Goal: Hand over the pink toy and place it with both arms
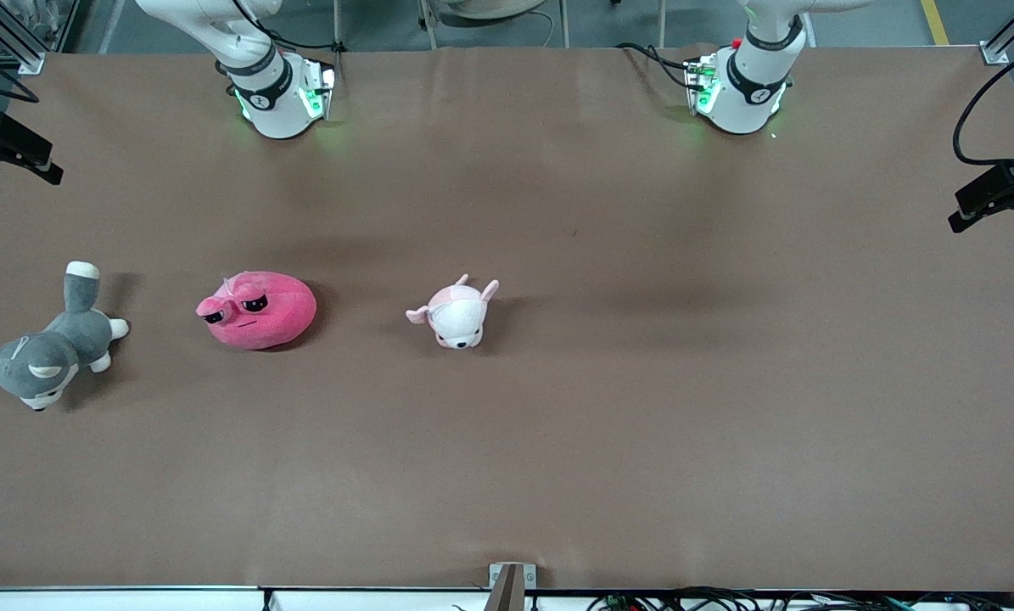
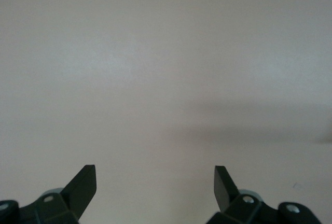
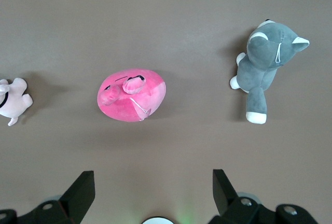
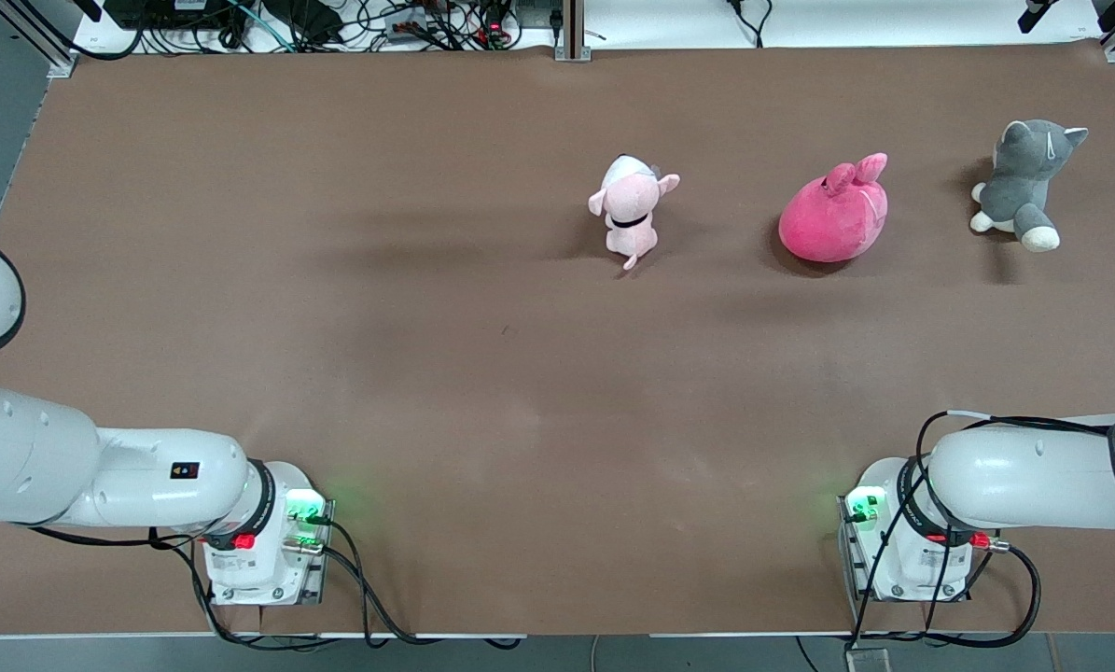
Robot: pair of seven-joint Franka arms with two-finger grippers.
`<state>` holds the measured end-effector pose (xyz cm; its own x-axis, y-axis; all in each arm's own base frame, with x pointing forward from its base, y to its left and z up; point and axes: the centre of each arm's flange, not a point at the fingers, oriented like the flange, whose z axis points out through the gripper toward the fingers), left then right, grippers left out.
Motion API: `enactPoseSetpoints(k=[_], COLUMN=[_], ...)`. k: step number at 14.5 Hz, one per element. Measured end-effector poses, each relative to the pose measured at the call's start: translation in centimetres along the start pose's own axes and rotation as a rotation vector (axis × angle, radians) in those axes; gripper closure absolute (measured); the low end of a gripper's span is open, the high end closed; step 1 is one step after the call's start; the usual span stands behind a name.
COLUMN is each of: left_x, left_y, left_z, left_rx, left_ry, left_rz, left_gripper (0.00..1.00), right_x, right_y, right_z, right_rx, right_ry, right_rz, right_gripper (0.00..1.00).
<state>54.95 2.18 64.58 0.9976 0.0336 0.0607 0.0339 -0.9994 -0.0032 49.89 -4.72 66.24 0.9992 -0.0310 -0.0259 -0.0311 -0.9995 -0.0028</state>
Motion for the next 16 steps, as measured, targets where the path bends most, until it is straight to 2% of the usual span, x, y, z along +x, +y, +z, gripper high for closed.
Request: enactPoseSetpoints(k=[5, 16], left_x=[-0.1, -0.1], left_y=[2.9, 2.9], left_z=[0.0, 0.3], left_rx=[-0.002, -0.002], left_ry=[-0.001, -0.006], left_rz=[0.053, 0.053], left_gripper=[0.00, 0.00], right_x=[0.0, 0.0], right_y=[0.0, 0.0], right_z=[0.0, 0.0], right_rx=[0.000, 0.000], right_ry=[0.000, 0.000], right_rz=[0.000, 0.000], right_gripper=[0.00, 0.00])
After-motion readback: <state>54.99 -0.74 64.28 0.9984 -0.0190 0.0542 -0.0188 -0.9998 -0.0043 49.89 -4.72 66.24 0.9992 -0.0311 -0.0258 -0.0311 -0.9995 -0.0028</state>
